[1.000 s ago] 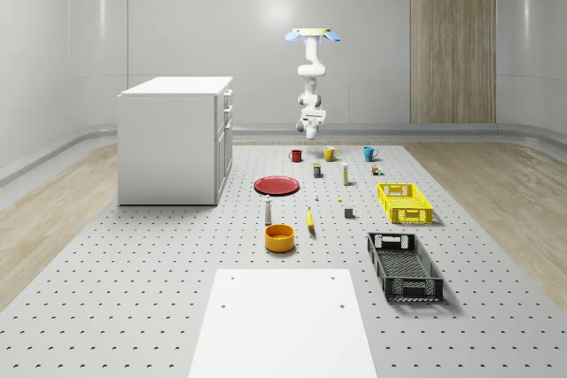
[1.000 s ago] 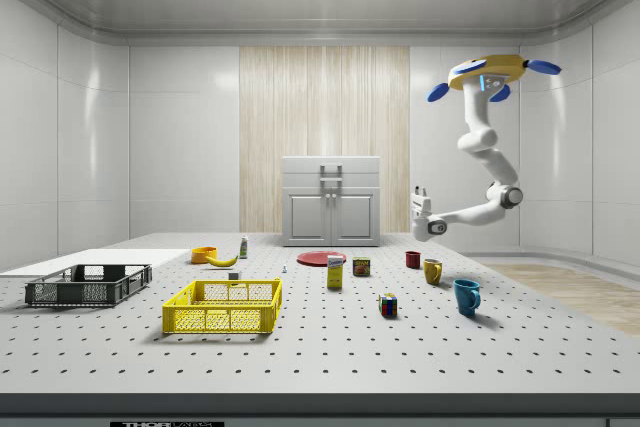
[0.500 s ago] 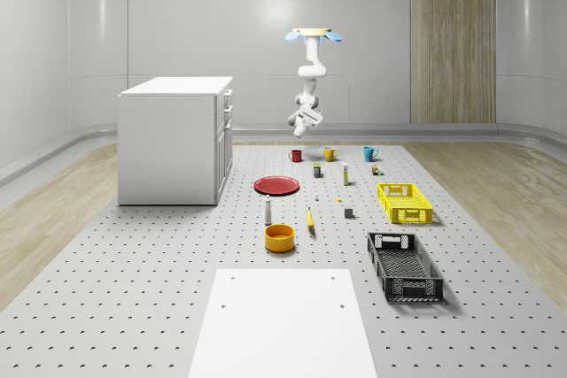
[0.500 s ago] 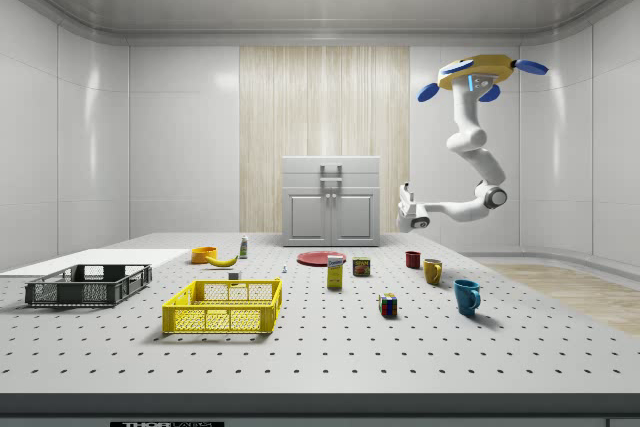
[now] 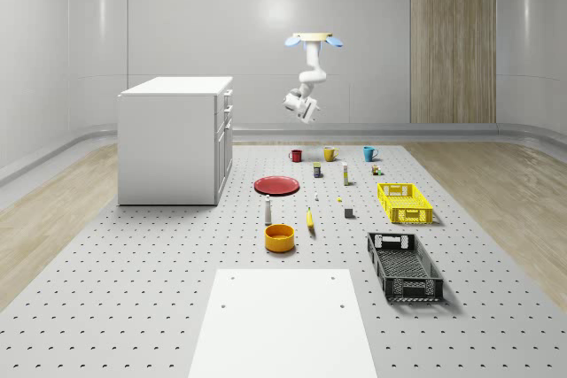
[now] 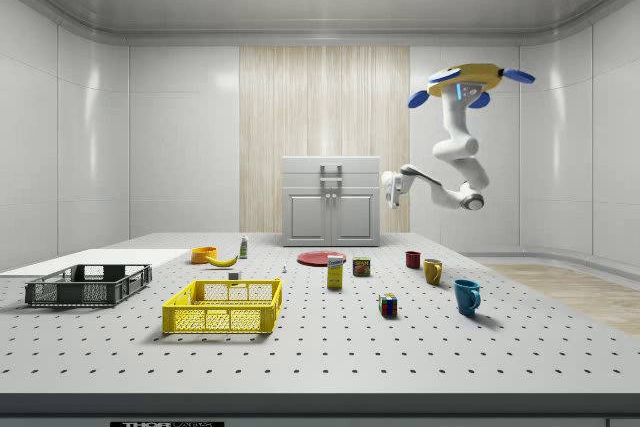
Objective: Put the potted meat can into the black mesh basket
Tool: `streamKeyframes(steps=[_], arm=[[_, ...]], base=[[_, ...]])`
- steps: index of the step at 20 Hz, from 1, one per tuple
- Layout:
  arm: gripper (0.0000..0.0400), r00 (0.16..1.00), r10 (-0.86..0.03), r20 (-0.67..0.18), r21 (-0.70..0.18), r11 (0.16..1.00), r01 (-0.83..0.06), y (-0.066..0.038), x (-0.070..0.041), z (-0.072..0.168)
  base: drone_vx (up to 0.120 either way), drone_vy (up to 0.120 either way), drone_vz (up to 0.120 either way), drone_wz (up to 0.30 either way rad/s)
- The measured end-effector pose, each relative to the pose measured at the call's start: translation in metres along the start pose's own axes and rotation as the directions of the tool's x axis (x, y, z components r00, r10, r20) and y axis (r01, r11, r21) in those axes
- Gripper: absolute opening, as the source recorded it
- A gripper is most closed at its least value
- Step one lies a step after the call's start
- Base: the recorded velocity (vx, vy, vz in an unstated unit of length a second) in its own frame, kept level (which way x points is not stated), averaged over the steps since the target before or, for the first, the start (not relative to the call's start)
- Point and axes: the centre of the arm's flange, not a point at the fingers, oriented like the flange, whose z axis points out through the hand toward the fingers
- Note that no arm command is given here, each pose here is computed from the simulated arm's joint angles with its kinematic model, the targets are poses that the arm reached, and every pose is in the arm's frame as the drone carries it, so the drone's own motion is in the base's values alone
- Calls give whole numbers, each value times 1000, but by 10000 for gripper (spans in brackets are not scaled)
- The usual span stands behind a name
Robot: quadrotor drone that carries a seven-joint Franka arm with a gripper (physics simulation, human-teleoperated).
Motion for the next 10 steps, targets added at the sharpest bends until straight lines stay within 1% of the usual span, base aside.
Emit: streamKeyframes(steps=[2, 4, 7, 9, 10], arm=[[400, 984, -22, -177, -178, 984, -10, -17, -18, 3], [400, 951, -59, -304, -307, 951, -39, -30, -30, 10], [400, 900, -114, -421, -425, 901, -84, -42, -42, 19], [400, 872, -143, -467, -471, 875, -109, -46, -47, 24], [400, 861, -155, -484, -488, 865, -119, -48, -49, 26]], base=[[120, 0, -120, 0], [120, 0, -120, 0], [120, 0, -120, 0], [120, 0, -120, 0], [120, -40, -120, 0]])
